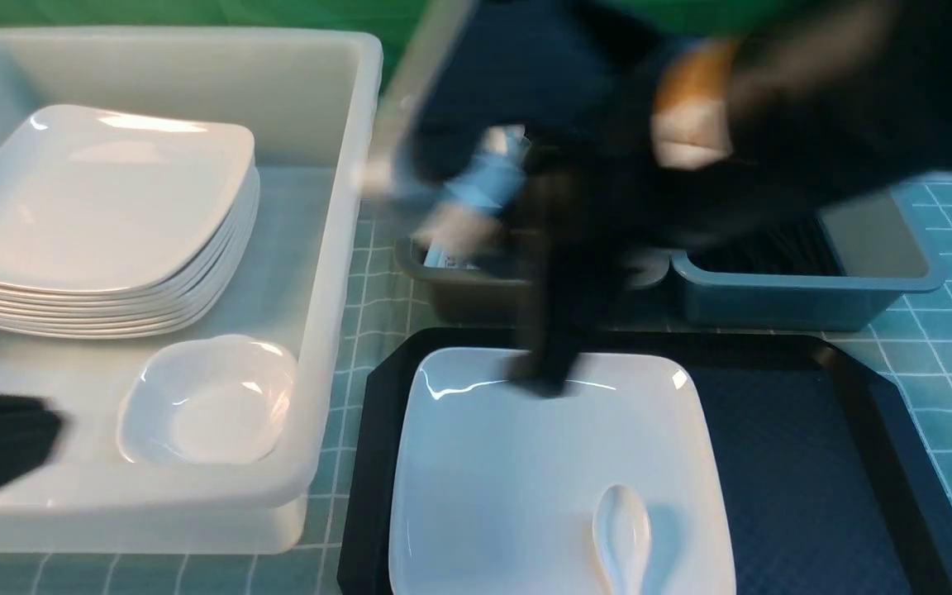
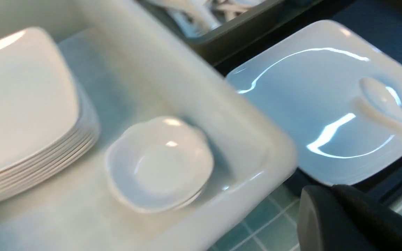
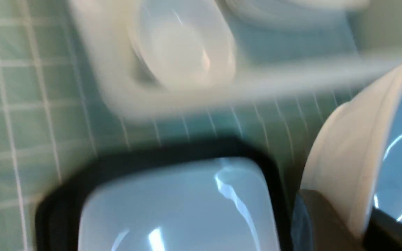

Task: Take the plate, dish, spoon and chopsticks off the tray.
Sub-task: Use the right arm to put the small plate into the large storage box on the left

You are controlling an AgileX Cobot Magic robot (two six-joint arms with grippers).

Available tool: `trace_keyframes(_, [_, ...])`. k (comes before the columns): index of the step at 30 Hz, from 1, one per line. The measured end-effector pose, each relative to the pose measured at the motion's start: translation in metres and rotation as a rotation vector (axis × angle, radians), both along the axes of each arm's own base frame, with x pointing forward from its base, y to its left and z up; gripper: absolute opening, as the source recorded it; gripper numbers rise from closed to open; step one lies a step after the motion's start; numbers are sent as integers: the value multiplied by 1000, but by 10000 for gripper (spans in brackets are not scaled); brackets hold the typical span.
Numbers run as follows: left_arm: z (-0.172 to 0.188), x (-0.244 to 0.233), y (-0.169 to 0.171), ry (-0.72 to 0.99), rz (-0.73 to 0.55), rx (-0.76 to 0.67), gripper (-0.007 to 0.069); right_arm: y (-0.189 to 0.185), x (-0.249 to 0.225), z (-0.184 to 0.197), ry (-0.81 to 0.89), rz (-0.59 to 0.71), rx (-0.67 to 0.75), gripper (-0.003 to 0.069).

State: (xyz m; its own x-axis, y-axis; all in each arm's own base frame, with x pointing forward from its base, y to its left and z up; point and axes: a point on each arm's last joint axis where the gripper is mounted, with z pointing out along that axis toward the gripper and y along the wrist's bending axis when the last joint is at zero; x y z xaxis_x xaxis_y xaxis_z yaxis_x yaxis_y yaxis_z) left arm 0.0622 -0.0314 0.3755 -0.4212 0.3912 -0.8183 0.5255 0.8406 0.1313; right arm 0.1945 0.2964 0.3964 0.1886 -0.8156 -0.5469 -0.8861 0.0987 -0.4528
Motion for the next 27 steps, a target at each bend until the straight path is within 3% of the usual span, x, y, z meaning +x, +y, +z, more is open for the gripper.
trace_keyframes(6, [-1,-35,31,-13,152,-26,12,84,22,-35,-51,287,-63,62])
trace_keyframes(11, [-4,-57,44,-44,168,-44,12,127,44,-80,-41,397,-145,62])
trace_keyframes(23, [-7,-62,47,-36,175,-38,12,152,59,-134,-7,432,-231,64])
trace_keyframes(26, [-7,-62,47,-36,176,-38,12,151,59,-134,-11,432,-234,86])
trace_keyframes(27, [-7,-62,47,-35,175,-39,12,151,60,-133,-24,430,-239,123])
